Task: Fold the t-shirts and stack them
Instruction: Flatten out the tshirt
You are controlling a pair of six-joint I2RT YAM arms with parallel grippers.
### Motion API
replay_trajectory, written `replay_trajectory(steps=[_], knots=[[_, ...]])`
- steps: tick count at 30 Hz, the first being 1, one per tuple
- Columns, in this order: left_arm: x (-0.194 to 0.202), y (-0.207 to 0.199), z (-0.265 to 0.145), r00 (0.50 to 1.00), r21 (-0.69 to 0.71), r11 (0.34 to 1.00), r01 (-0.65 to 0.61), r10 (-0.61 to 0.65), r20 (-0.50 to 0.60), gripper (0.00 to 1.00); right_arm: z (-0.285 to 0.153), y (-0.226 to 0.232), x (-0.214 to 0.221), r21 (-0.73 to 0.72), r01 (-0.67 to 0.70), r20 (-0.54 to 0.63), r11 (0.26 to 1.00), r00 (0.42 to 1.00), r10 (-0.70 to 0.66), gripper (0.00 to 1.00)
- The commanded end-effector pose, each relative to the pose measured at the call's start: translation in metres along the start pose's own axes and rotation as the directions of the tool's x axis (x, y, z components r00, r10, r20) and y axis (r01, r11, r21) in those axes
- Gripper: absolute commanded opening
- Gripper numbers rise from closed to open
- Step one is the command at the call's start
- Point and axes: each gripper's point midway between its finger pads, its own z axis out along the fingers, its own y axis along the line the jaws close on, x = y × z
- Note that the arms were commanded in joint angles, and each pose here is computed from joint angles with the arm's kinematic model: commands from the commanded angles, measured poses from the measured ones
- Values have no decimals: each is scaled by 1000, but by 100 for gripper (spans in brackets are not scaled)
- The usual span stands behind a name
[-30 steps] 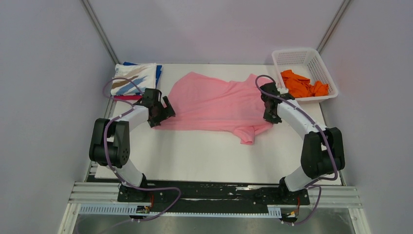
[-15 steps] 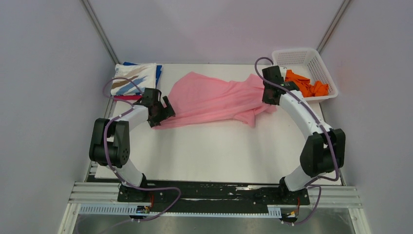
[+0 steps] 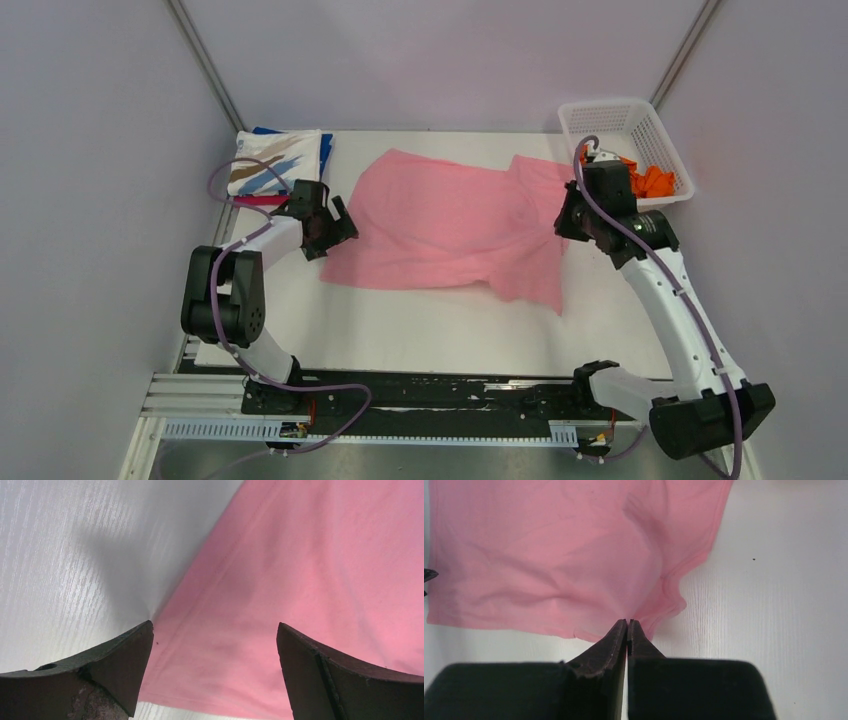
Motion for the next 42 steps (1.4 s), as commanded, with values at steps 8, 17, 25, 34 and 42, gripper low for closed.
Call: replay_trajectory(steps=[8, 17, 25, 34, 42], knots=[[-20, -6, 4, 1000, -11, 1000, 1, -1, 18, 100, 130, -58, 13, 290, -51, -235, 956, 964, 122, 23], [-37, -2, -52, 992, -37, 999, 30, -25, 125, 100, 102, -85, -14, 444, -225, 17, 867, 970, 243, 100], [-6, 59, -96, 976, -241, 959, 148, -103, 191, 100, 63, -85, 26, 295, -353, 139, 888, 935, 326, 100], [11, 63, -63, 985, -271, 949, 159, -133, 111, 89, 72, -73, 66, 209, -319, 30, 924, 947, 320, 100], [28, 61, -24, 989, -308, 943, 127, -145, -35, 65, 80, -75, 75, 233, -301, -10, 925, 950, 312, 100]])
